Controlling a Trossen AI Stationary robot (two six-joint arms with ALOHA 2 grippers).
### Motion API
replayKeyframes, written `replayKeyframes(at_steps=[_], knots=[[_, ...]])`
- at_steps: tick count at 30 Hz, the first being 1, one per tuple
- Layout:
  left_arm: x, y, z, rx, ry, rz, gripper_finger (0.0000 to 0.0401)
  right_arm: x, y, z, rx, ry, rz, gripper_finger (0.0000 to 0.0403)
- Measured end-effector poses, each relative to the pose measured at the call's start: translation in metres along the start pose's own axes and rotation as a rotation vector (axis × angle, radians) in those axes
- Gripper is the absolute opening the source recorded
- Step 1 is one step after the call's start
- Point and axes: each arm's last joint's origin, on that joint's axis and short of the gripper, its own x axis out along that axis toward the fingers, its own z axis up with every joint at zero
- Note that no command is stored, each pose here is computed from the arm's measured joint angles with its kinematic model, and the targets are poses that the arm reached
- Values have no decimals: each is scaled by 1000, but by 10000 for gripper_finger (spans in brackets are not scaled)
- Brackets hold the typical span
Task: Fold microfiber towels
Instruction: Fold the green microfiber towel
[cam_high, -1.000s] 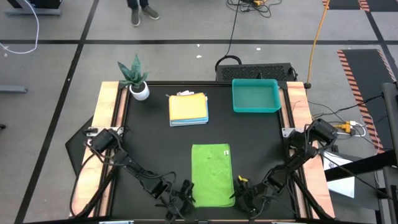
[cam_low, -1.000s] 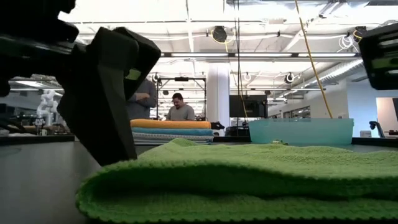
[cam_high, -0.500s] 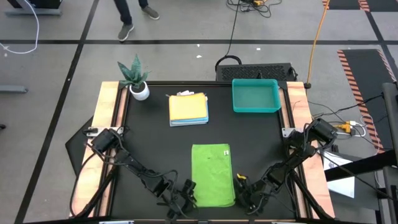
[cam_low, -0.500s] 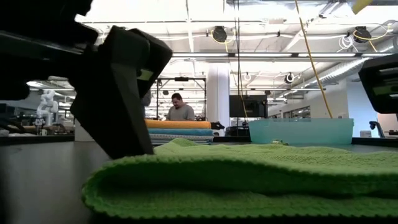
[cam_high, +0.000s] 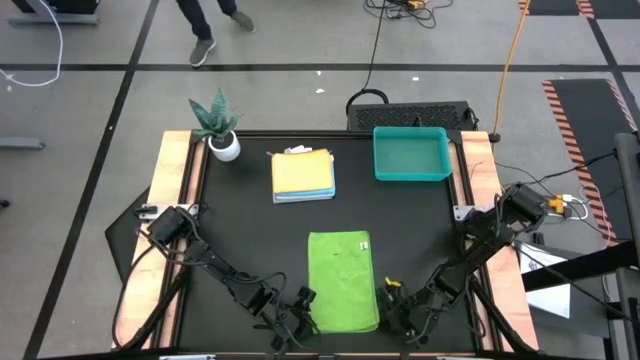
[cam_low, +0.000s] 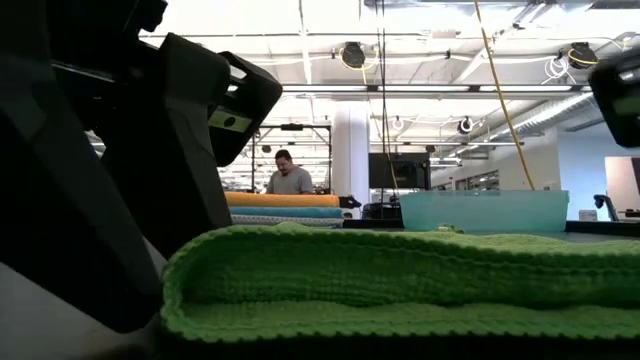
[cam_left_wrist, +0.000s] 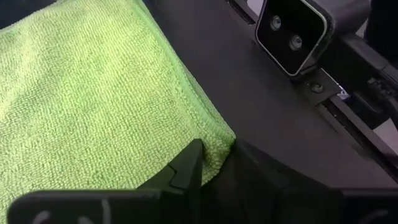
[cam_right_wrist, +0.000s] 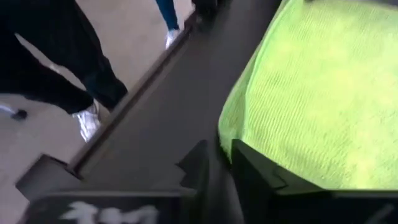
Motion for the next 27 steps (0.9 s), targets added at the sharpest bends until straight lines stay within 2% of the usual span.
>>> replayKeyframes(at_steps=[3, 8, 12, 19, 27], knots=[[0, 0, 0, 0, 1, -2, 93, -2, 0, 4, 14, -27, 6, 109], [0, 1, 0, 1, 4, 0, 93, 12, 2, 0, 15, -68, 17, 191], [0, 1, 0, -8, 4, -1, 93, 19, 1, -6, 1, -56, -22, 230], [0, 1, 0, -13, 4, -2, 93, 20, 0, -5, 14, -64, -31, 233], [0, 1, 0, -37, 4, -5, 93, 3, -5, 7, 207, -68, -22, 208]])
